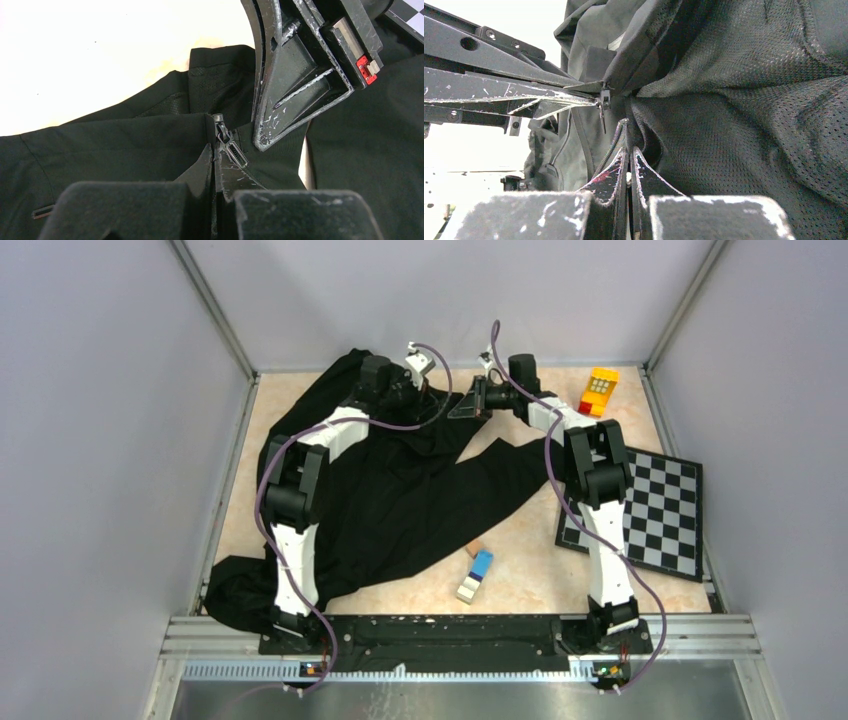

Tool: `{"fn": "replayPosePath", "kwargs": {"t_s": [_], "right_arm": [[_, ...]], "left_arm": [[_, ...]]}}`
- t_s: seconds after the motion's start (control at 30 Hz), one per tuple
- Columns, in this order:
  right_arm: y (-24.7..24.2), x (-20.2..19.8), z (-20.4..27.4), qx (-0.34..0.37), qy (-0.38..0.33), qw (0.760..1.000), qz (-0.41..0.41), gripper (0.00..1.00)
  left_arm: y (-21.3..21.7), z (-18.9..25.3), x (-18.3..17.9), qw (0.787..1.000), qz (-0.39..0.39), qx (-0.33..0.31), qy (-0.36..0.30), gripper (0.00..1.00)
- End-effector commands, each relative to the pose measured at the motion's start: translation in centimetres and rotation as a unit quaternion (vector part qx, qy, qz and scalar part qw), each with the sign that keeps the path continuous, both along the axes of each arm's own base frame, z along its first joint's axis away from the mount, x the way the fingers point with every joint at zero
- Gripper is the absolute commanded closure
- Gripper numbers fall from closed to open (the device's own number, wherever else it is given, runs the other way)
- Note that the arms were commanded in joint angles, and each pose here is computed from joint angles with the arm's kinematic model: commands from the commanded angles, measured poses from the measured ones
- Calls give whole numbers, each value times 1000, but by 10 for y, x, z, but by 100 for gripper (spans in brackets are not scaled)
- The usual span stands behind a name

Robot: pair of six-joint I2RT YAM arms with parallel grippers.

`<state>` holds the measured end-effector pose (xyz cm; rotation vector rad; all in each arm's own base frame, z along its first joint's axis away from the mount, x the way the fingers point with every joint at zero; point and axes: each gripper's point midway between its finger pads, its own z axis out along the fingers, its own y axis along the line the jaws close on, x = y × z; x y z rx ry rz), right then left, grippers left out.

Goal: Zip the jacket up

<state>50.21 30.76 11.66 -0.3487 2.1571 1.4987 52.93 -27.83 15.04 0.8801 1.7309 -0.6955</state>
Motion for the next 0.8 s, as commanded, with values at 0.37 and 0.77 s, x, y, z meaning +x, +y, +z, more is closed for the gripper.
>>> {"fn": "replayPosePath", "kwargs": {"t_s": [0.37,0.77], "right_arm": [[12,-5,54,30,-64,997,23,100],[12,-4,56,29,-64,997,19,100]], "left_arm": [[-11,13,3,1000,-18,0,-22,100],[-11,12,1,999,-22,4,-23,100]]}}
